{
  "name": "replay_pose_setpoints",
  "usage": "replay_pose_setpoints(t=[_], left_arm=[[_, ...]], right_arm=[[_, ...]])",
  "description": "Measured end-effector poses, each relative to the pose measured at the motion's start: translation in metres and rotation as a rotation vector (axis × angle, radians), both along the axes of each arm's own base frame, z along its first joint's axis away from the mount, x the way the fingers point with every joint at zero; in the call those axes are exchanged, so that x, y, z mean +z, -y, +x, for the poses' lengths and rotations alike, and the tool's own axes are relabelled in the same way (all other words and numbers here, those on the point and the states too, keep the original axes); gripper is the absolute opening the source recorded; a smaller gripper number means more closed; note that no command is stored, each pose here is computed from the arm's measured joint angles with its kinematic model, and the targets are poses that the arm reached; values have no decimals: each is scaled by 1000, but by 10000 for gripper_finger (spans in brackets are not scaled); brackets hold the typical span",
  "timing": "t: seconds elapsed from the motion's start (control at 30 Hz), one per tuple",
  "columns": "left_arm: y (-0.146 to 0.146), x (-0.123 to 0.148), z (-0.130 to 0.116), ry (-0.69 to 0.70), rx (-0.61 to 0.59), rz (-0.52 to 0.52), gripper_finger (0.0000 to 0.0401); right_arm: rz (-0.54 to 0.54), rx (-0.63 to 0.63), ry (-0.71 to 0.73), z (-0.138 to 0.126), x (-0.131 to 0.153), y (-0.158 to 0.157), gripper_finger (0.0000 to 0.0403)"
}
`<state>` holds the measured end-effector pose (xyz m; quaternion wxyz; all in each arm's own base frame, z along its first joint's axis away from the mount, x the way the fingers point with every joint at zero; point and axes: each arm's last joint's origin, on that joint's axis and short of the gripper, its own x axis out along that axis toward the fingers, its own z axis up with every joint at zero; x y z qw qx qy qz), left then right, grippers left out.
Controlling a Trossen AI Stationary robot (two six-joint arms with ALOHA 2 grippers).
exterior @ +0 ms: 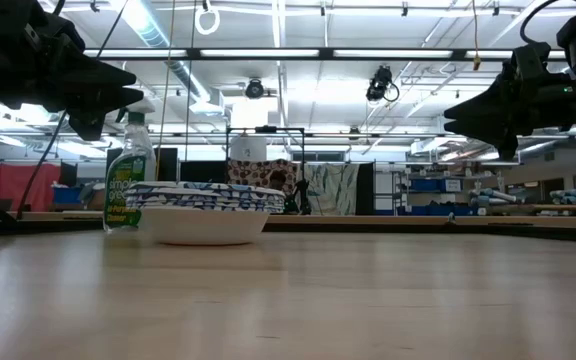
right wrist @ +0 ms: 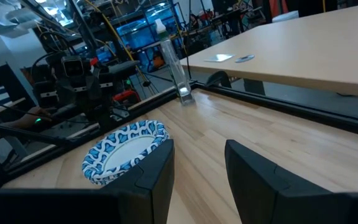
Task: Nest bowls inside each other
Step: Return to Home Position
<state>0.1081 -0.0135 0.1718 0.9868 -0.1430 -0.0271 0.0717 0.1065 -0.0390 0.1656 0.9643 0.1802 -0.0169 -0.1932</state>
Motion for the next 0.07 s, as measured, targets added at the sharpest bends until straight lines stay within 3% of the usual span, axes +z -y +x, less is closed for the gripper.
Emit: replay_pose_setpoints(t=[0.07], left_arm=[[0, 0, 0, 0, 0, 0, 141]], right_arm=[[0, 0, 0, 0, 0, 0, 150]])
